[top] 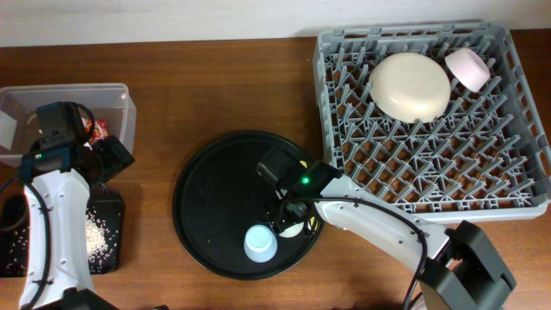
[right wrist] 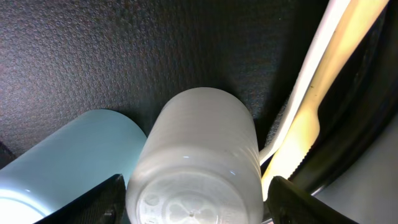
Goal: Sort waste into correct bins and load items into the dishwasher rack
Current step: 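Carry the white cup into the rack and set it upside down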
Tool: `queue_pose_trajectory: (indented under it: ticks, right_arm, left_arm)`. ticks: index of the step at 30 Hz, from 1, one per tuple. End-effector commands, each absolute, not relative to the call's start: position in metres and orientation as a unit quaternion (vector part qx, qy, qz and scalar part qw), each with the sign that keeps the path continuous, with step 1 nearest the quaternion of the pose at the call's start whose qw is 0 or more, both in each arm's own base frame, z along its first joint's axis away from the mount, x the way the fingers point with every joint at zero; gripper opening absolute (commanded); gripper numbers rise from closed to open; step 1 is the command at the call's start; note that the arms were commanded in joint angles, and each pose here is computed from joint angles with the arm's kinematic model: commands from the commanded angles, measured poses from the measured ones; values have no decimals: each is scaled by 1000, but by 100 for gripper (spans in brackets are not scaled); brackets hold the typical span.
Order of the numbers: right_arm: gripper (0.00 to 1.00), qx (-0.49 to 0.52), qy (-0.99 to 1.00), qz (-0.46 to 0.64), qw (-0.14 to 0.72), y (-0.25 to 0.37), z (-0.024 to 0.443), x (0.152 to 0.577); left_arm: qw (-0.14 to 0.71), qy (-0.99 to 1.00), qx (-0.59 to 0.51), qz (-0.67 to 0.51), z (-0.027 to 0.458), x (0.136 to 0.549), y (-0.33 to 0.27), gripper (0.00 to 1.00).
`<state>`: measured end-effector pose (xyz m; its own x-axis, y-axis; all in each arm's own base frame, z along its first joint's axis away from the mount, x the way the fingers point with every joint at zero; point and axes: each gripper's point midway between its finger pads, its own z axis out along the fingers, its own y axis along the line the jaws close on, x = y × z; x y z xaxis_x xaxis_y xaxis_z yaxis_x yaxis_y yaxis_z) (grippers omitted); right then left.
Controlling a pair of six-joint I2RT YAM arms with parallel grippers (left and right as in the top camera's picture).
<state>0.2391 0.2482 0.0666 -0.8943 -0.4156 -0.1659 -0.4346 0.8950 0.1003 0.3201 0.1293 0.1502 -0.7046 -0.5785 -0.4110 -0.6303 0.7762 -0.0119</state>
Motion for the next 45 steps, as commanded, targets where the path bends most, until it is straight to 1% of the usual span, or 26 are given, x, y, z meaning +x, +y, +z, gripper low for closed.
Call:
queue_pose_trajectory:
  ticks: [1, 8, 14, 15, 18, 20, 21, 25, 32, 33, 34, 35, 39, 42, 43, 45]
  right_arm:
    - [77, -212, 972, 73, 69, 250, 63, 239]
    - [76, -212, 972, 73, 69, 250, 59, 238]
    - [76, -212, 972, 74, 71, 247, 43, 235]
    - [75, -212, 972, 75, 72, 247, 43, 235]
    - [65, -212, 971, 77, 76, 249, 44, 237]
    - [62, -212, 971, 77, 76, 248, 44, 237]
    - [59, -212, 971, 77, 76, 248, 44, 237]
    - [54, -212, 970, 82, 82, 252, 48, 240]
    - [53, -213, 966, 97, 106, 268, 93, 256]
    - [52, -213, 966, 99, 110, 269, 101, 257]
    - [46, -214, 965, 101, 114, 270, 108, 258]
    - [43, -214, 964, 100, 122, 269, 118, 261]
    - [43, -211, 955, 116, 170, 265, 166, 263]
    - [44, -203, 952, 103, 205, 248, 192, 260]
    - [44, -191, 952, 82, 223, 231, 202, 262]
    - [43, -149, 960, 59, 229, 191, 215, 265]
  left_arm:
    - [205, 918, -335, 62, 153, 322, 130, 99]
    - [205, 918, -335, 62, 153, 322, 130, 99]
    - [205, 918, -335, 62, 153, 322, 130, 99]
    - [205, 918, -335, 62, 153, 322, 130, 99]
    - [205, 918, -335, 62, 153, 322, 130, 99]
    - [205, 918, -335, 62, 153, 322, 130, 99]
    - [205, 918, -335, 62, 153, 322, 130, 99]
    - [205, 918, -335, 62, 153, 322, 130, 99]
    - [205, 918, -335, 62, 153, 322, 130, 99]
    - [205, 918, -335, 62, 153, 322, 130, 99]
    - [205, 918, -335, 62, 153, 322, 130, 99]
    - [205, 918, -335, 62, 153, 322, 130, 99]
    - [205, 918, -335, 62, 153, 322, 130, 99]
    - [205, 918, -335, 62, 153, 322, 130, 99]
    - [205, 918, -335, 62, 153, 322, 130, 99]
    - [205, 918, -335, 62, 153, 322, 130, 99]
